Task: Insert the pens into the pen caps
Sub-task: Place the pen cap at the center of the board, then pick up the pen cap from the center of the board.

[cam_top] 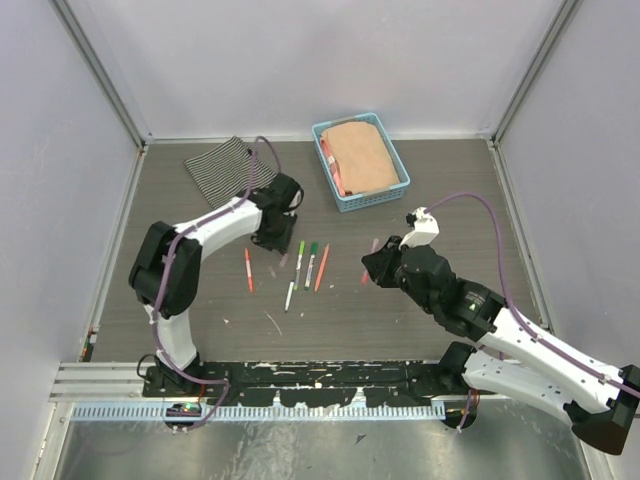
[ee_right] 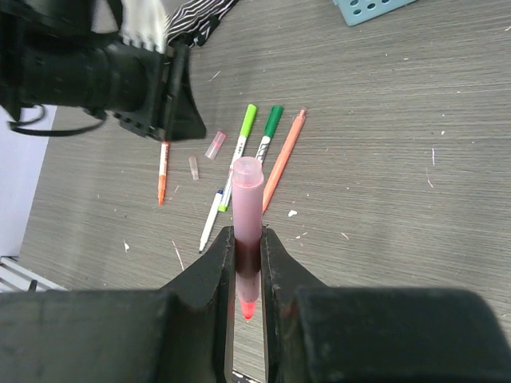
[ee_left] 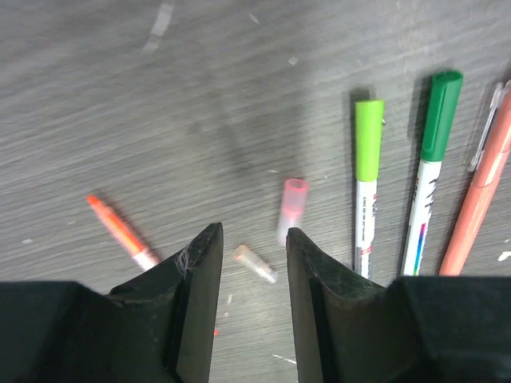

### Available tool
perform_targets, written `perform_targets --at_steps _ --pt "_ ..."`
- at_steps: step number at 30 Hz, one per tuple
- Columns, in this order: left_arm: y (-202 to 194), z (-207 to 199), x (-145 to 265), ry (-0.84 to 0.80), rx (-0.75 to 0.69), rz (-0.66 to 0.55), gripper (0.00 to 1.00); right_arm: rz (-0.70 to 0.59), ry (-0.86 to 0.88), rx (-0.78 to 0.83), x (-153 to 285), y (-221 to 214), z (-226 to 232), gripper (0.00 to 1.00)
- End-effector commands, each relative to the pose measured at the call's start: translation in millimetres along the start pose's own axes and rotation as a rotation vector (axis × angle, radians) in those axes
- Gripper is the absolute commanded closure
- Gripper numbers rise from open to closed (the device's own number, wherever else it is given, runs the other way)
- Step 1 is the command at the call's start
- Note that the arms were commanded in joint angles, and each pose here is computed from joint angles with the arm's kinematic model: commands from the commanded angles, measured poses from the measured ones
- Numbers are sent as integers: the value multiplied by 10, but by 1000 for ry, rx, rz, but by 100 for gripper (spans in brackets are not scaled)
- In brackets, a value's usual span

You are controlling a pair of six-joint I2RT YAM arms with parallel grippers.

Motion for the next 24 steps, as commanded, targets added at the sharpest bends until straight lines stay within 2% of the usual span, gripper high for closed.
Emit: perform_targets --at_steps 1,7,11,16,24 --pt "416 358 420 8 122 -180 56 -51 -8 -7 49 113 -13 100" --pt "571 1263 556 105 418 -276 55 -68 -27 11 109 160 -68 100" --pt "581 1887 605 234 591 -324 53 -72 -45 29 144 162 -119 100" --pt "640 2213 486 252 646 -280 49 -66 -48 47 150 139 -139 100" --pt "730 2389 249 332 570 -198 47 -56 -46 58 157 113 -149 100"
Point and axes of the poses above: each gripper's point midway between its finger pads, its own x axis back along the fingers, its own z axis along the line the jaws close on, y = z × x, the point moved 3 cm from there along x, back along the fingers, and after that the axes turned 14 degrees about x, right-handed, at the moved point
